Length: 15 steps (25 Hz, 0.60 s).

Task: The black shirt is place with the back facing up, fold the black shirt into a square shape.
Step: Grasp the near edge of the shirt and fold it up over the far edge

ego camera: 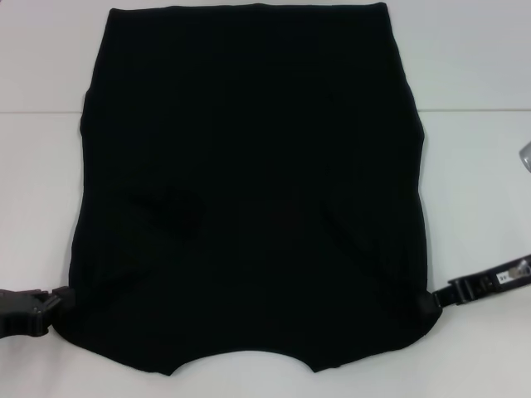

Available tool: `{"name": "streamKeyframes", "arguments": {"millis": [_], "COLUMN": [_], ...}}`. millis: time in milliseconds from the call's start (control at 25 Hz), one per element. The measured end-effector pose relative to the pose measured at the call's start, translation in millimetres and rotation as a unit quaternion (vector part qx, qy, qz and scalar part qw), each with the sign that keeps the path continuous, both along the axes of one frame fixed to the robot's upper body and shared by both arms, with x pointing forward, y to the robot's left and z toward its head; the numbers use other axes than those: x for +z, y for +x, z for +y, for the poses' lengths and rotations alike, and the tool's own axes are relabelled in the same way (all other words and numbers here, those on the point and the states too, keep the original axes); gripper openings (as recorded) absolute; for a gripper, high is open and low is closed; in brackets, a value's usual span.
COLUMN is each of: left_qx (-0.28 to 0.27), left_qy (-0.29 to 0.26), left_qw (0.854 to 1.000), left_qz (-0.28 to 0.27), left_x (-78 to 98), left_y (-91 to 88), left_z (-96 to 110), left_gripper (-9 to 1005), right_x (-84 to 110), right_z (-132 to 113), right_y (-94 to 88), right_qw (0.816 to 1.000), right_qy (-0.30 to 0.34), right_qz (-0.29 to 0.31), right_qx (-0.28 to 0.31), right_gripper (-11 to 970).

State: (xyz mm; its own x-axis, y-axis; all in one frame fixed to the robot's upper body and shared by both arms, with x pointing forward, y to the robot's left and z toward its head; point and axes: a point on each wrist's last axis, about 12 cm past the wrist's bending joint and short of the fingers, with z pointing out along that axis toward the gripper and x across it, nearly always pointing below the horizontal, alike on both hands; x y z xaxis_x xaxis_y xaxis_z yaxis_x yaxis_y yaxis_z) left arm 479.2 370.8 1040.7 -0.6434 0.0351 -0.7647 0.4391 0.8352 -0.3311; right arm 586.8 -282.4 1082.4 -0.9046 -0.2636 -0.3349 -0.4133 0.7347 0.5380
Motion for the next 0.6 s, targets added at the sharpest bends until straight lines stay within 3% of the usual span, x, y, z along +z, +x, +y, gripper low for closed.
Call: {"name": "streamKeyframes", "arguments": {"millis": [280, 600], "left_qx": [0.008, 0.001], "left_qy": [-0.084, -0.114], "left_qw": [0.996, 0.992], "left_qz": [0.027, 0.059], "left_x": [12.7, 11.4], "left_y": [-24.2, -52.2], "left_z": [9, 13], "left_gripper": [34, 34], "right_x": [-5.6, -6.8], "right_z": [-25, -67], "right_y": [-19.5, -52.3], "right_qw": [1.0, 0.997], "right_qy": [0.019, 0.037], "right_qz": [-0.01, -0.045], "right_qx": [0.016, 0.045], "right_gripper": [57, 59]}}
